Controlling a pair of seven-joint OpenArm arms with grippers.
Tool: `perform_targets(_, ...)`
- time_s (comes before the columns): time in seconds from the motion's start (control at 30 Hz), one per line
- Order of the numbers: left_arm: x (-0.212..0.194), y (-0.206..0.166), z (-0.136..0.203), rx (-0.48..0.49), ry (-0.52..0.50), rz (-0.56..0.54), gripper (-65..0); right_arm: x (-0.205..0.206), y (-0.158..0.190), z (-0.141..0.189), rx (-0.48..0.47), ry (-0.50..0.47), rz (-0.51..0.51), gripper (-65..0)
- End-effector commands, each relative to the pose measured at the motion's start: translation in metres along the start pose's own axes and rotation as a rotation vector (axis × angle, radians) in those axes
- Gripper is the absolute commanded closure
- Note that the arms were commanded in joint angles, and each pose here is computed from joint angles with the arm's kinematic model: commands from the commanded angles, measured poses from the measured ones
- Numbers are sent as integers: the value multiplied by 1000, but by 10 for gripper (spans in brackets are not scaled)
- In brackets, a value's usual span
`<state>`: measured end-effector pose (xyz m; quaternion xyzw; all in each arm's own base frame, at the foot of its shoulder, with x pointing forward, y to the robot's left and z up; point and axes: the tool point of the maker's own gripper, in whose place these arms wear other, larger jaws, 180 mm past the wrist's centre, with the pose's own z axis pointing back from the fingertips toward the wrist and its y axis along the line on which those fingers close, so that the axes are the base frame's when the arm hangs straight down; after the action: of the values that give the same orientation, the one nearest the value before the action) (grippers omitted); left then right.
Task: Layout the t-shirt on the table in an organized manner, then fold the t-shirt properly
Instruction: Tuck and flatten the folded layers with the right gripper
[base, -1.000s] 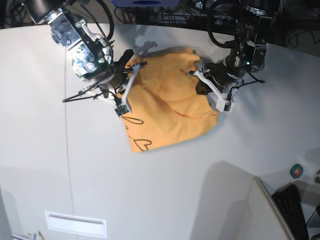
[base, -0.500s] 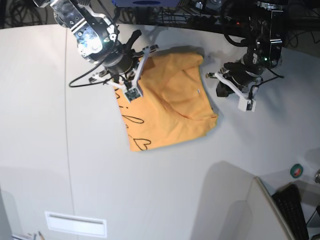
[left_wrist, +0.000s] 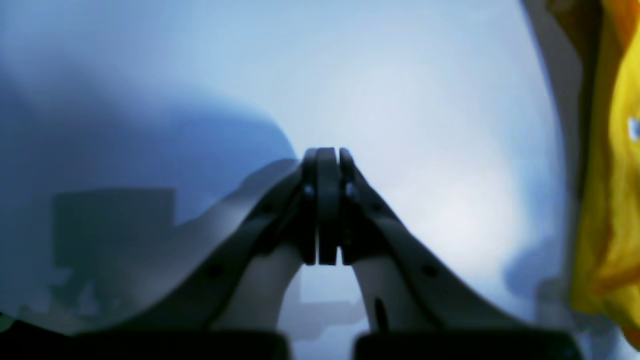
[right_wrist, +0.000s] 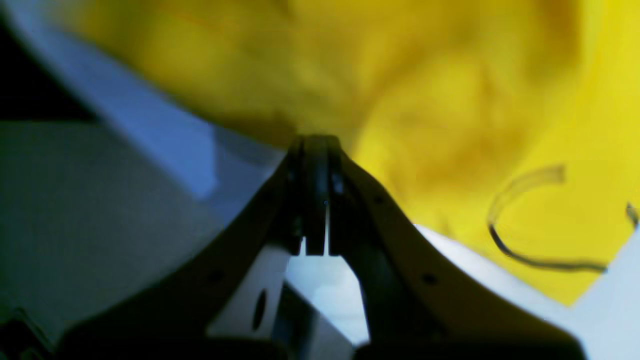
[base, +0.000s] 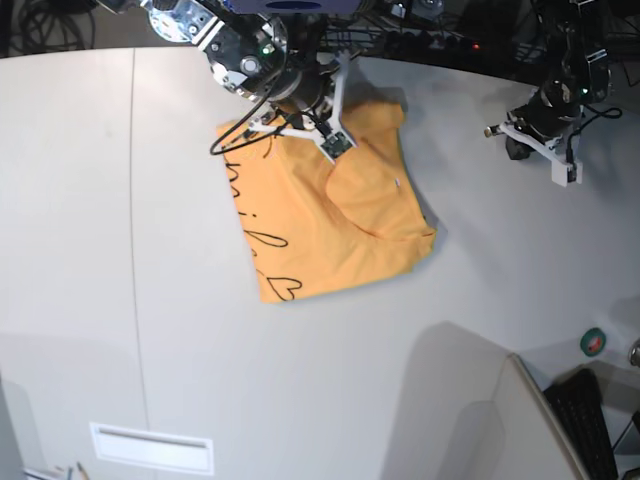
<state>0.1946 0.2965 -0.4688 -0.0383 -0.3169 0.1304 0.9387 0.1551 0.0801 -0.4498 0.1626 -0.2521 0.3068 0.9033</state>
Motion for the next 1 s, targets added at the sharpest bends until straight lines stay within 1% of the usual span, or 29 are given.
perform_targets(0.0,11,19,6,31,-31,-1,0,16,-3,6,-5,-44,4,0)
perform_targets(0.13,11,52,19,51,-57,47,0,37,0,15,0,-101,1,0)
perform_targets(0.17,9,59,22,55,-63,60,0,44,-6,15,-20,-116,-9,0)
perform_targets(0.23,6,73,27,74,-67,89,0,59,-18,9,-94,-130,-92,0)
perform_targets(0.33,2,87,32,104,-69,117,0,58,-43,-2,-225,-104,-216,0)
perform_targets(0.37,1,89,33,110,-69,122,0,58,-47,-4,-250,-101,-239,-9)
perform_targets(0.4,0,91,34,114,-68,123,0,57,-46,-6,-260,-96,-250,-81)
perform_targets(0.43,0,92,35,117,-69,125,0,58,-44,-7,-260,-95,-237,-138)
perform_targets(0.47,0,92,35,116,-70,124,0,62,-42,-8,-256,-102,-215,-182)
perform_targets(0.5,0,92,35,116,-70,124,0,62,-38,-11,-249,-97,-195,-198)
perform_targets(0.63,2,90,34,112,-73,126,0,56,-37,-23,-262,-62,-157,-191)
perform_targets(0.77,2,88,32,108,-73,124,0,50,-55,-30,-341,-34,-194,-197)
perform_targets(0.9,2,88,32,107,-74,125,0,47,-56,-33,-352,-19,-197,-197)
perform_targets(0.97,2,88,32,107,-74,125,0,47,-59,-32,-375,-21,-220,-198)
